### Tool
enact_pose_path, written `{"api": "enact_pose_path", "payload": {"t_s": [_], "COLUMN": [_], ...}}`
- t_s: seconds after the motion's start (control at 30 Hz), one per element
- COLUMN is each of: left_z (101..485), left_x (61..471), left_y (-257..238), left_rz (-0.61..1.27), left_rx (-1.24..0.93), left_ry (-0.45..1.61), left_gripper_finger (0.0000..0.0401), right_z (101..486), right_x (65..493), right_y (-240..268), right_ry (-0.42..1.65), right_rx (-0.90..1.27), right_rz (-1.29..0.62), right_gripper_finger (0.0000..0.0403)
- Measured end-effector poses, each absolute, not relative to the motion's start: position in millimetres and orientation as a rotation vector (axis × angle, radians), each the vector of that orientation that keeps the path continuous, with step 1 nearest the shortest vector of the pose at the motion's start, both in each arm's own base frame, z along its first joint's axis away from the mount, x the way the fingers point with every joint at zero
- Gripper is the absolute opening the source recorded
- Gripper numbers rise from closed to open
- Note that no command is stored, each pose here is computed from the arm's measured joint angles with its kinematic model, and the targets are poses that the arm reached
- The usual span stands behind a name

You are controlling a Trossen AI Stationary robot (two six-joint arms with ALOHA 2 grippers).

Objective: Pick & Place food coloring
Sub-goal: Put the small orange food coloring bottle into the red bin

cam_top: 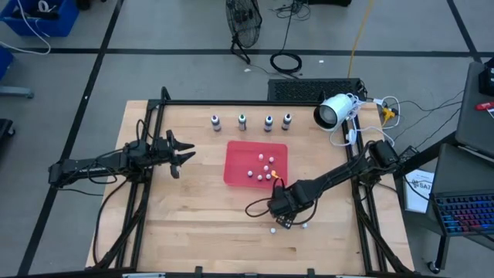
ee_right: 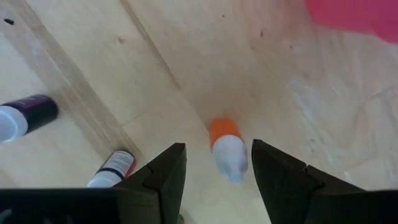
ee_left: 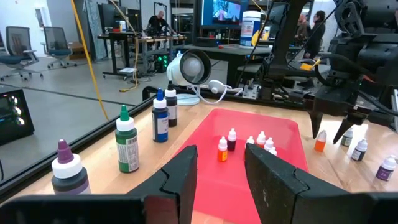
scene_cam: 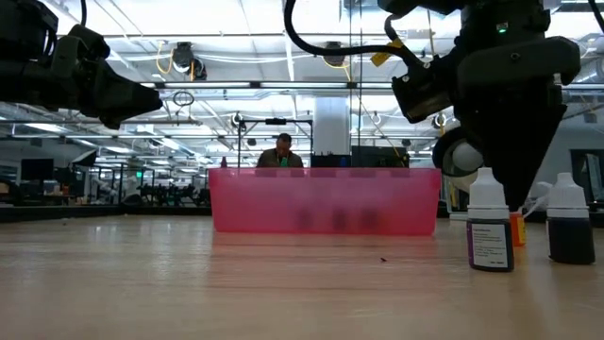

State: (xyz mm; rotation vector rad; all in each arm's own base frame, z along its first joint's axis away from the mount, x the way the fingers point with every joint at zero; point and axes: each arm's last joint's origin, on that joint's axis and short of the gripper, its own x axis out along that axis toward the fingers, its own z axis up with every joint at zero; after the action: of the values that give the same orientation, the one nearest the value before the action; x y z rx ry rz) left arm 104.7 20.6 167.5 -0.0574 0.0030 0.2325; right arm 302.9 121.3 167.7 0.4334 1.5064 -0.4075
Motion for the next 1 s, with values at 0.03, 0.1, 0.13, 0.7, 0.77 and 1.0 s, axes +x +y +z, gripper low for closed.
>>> {"api": "enact_pose_path", "payload": {"t_s": [0.03, 0.1, 0.13, 0.7, 0.77, 1.0], "left_z": [167.3, 167.4, 167.5, 167.4, 167.4, 167.4], "left_x": [104.7, 104.7, 104.7, 104.7, 104.7, 104.7], "left_y": [20.6, 20.6, 20.6, 20.6, 20.6, 20.6], "left_rz": [0.233, 0.233, 0.233, 0.233, 0.233, 0.233], "left_rx": [-0.057, -0.057, -0.057, -0.057, -0.057, -0.057], "left_ry": [0.003, 0.003, 0.003, 0.003, 0.003, 0.003], "left_gripper_finger": [0.0136, 0.0136, 0.0136, 0.0136, 0.0136, 0.0136], "right_z": [165.1, 157.9, 154.1, 157.0, 157.9, 158.0], "right_x": [302.1, 299.3, 297.7, 296.1, 296.4, 296.1], "right_y": [121.0, 120.1, 119.9, 112.7, 112.3, 112.1], "right_ry": [1.505, 1.51, 1.518, 1.46, 1.445, 1.447], "right_rx": [0.436, 0.441, 0.453, 0.535, 0.529, 0.52], "right_rz": [-0.405, -0.4, -0.389, -0.384, -0.389, -0.387], "right_gripper_finger": [0.0169, 0.0169, 0.0169, 0.0169, 0.0169, 0.0169]}}
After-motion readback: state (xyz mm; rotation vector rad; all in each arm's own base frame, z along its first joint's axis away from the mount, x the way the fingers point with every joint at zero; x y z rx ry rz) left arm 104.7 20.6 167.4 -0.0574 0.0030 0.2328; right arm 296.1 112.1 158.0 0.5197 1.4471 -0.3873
